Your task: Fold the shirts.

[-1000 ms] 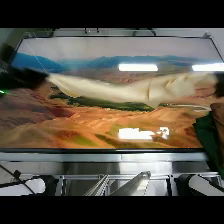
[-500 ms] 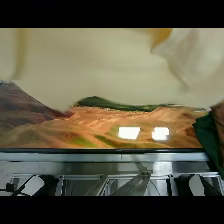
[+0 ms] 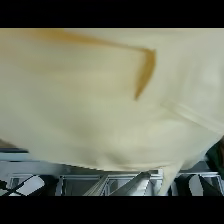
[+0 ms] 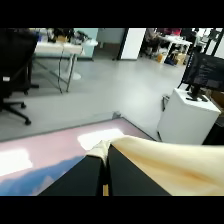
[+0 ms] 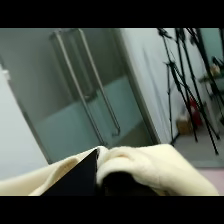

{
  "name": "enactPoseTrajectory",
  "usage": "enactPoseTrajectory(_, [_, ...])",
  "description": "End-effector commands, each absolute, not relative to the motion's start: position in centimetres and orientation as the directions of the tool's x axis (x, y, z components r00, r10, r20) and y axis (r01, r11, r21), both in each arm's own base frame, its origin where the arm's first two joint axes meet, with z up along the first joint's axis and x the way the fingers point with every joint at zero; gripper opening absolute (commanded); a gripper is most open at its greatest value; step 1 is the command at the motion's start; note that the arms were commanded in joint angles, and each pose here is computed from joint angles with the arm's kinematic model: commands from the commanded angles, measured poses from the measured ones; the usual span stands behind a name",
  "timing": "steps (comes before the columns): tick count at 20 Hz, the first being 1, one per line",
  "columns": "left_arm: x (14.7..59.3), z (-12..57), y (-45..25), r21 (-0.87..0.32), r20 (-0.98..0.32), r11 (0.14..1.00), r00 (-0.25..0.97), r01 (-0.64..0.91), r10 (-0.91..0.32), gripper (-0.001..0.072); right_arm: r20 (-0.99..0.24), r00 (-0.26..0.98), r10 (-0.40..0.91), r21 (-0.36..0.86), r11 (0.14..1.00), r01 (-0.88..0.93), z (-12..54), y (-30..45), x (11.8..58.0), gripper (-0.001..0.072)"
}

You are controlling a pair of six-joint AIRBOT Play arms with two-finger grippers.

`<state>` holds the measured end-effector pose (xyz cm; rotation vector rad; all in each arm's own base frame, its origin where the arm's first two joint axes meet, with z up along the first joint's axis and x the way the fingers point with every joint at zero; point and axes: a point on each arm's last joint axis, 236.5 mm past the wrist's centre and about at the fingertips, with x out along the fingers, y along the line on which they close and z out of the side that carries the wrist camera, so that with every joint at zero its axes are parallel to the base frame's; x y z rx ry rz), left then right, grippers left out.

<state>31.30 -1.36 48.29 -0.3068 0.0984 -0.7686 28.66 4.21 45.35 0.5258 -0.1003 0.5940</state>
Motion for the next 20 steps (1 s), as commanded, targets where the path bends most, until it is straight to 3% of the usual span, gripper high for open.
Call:
enactPoseTrajectory(1, [39.8, 33.3, -3.2, -0.462, -0.308, 0.671, 0.605, 0.580, -0.734, 0.0019, -0.076, 0.897, 0.435, 0.637, 0.713, -0.292, 32.0, 1.8, 35.8, 0.0021])
enactPoseTrajectory(4, [47.9, 18.1, -5.4, -0.482, -0.567, 0.759, 0.504, 0.438, -0.652, 0.0020, -0.267, 0.896, 0.354, 0.723, 0.689, -0.057, 17.6, 0.9, 42.2, 0.0022])
enactPoseTrajectory(7, [52.5, 4.7, -7.5, -0.575, -0.658, 0.739, 0.339, 0.350, -0.672, 0.0021, -0.479, 0.823, 0.305, 0.696, 0.704, 0.143, 4.2, 0.6, 46.1, 0.0032])
enactPoseTrajectory(8, [52.9, 0.9, -8.3, -0.613, -0.671, 0.720, 0.268, 0.325, -0.692, 0.0018, -0.523, 0.792, 0.315, 0.704, 0.683, 0.193, 0.7, 0.8, 47.0, 0.0082])
enactPoseTrajectory(9, [53.4, -2.6, -8.9, -0.651, -0.676, 0.706, 0.210, 0.277, -0.706, 0.0018, -0.553, 0.764, 0.331, 0.717, 0.656, 0.235, -2.2, 0.9, 47.8, 0.0216])
enactPoseTrajectory(11, [54.8, -6.7, -8.9, -0.688, -0.678, 0.699, 0.169, 0.197, -0.715, 0.0019, -0.572, 0.735, 0.365, 0.734, 0.628, 0.259, -5.3, 1.0, 49.4, 0.0234])
enactPoseTrajectory(12, [55.8, -7.3, -8.2, -0.697, -0.675, 0.700, 0.184, 0.158, -0.714, 0.0105, -0.558, 0.729, 0.396, 0.738, 0.638, 0.219, -5.0, 1.3, 50.1, 0.0236])
enactPoseTrajectory(14, [56.9, -4.9, -6.5, -0.733, -0.626, 0.666, 0.244, 0.140, -0.741, 0.0720, -0.500, 0.736, 0.457, 0.748, 0.656, 0.100, -1.6, 1.0, 51.0, 0.0304])
enactPoseTrajectory(16, [57.0, -0.6, -3.6, -0.775, -0.556, 0.618, 0.323, 0.132, -0.766, 0.0720, -0.487, 0.715, 0.502, 0.731, 0.683, 0.018, 2.5, -1.0, 49.9, 0.0398])
enactPoseTrajectory(17, [56.5, 1.3, -1.8, -0.791, -0.531, 0.601, 0.358, 0.116, -0.768, 0.0649, -0.511, 0.698, 0.502, 0.729, 0.684, 0.041, 3.9, -2.7, 48.4, 0.0401])
enactPoseTrajectory(19, [53.8, 3.5, 0.7, -0.792, -0.524, 0.597, 0.357, 0.128, -0.773, 0.0218, -0.573, 0.650, 0.499, 0.674, 0.738, 0.028, 5.4, -5.2, 44.3, 0.0345])
enactPoseTrajectory(20, [51.8, 4.2, 1.2, -0.802, -0.522, 0.584, 0.327, 0.127, -0.788, 0.0208, -0.626, 0.604, 0.493, 0.643, 0.764, 0.043, 5.0, -6.1, 41.7, 0.0347])
